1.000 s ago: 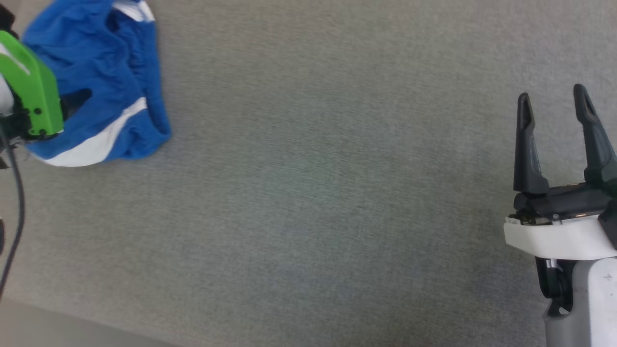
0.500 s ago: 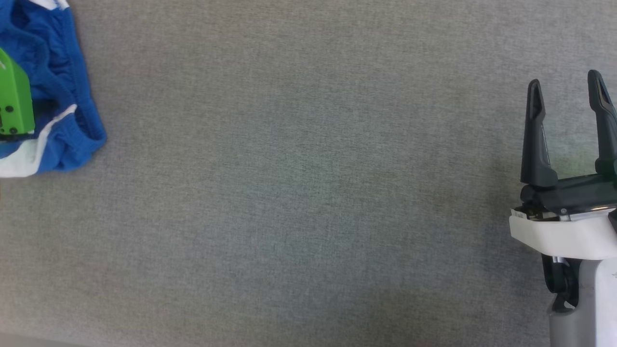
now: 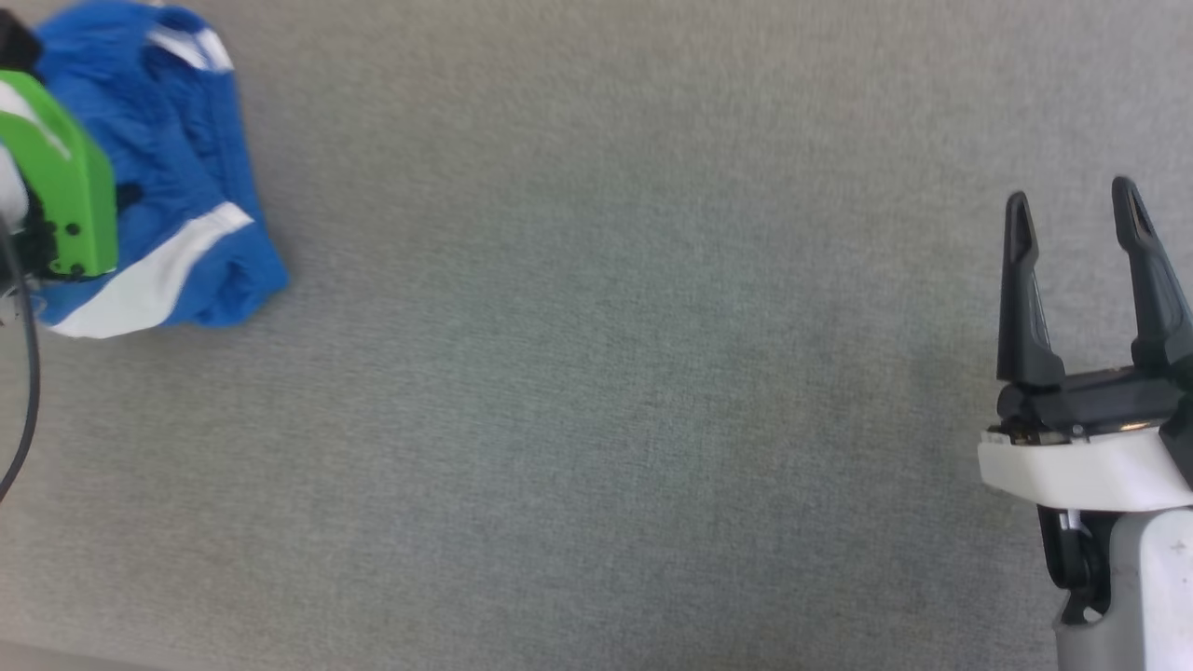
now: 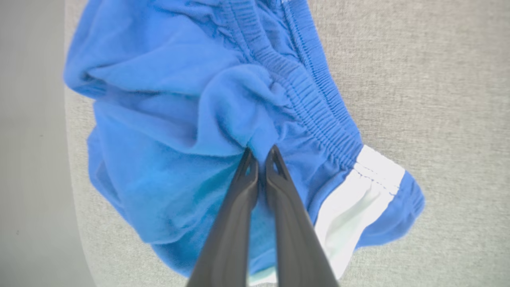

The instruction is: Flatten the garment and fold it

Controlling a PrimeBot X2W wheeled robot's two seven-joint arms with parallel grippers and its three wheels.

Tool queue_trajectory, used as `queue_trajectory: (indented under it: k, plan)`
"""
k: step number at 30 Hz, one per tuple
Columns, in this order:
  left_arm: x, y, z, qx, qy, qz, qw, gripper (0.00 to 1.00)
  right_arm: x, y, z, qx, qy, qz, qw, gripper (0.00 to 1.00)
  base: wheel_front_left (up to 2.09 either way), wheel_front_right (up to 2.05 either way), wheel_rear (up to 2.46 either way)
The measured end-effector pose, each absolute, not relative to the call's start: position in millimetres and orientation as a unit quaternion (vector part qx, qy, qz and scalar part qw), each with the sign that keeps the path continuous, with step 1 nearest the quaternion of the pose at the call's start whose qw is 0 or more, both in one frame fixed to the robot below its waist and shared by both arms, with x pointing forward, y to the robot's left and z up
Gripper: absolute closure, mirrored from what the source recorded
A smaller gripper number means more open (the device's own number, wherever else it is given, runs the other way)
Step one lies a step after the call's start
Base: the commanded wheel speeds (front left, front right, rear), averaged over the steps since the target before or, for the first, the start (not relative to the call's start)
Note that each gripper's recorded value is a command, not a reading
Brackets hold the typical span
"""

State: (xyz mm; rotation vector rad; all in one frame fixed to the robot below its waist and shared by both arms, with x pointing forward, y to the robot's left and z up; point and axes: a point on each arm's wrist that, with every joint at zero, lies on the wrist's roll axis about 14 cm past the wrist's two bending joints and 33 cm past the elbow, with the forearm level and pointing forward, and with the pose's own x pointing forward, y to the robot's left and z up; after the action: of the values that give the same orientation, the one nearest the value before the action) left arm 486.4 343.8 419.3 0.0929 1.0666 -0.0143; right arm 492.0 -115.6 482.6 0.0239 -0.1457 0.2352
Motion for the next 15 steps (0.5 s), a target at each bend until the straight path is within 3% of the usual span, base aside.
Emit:
queue_trajectory:
  k: [5,15]
  plan:
    - [497,318,473,0.081,0.446,-0.052,0.89,1.0,479,-116,503,0.025,-0.087,0.117,0.989,0.0,0.0,0.0,0.0]
    - [492,226,578,0.134,0.318,-0.179,0.921,1.0,442,-125,542,0.037,-0.116,0.109,0.987,0.0,0.0,0.0,0.0]
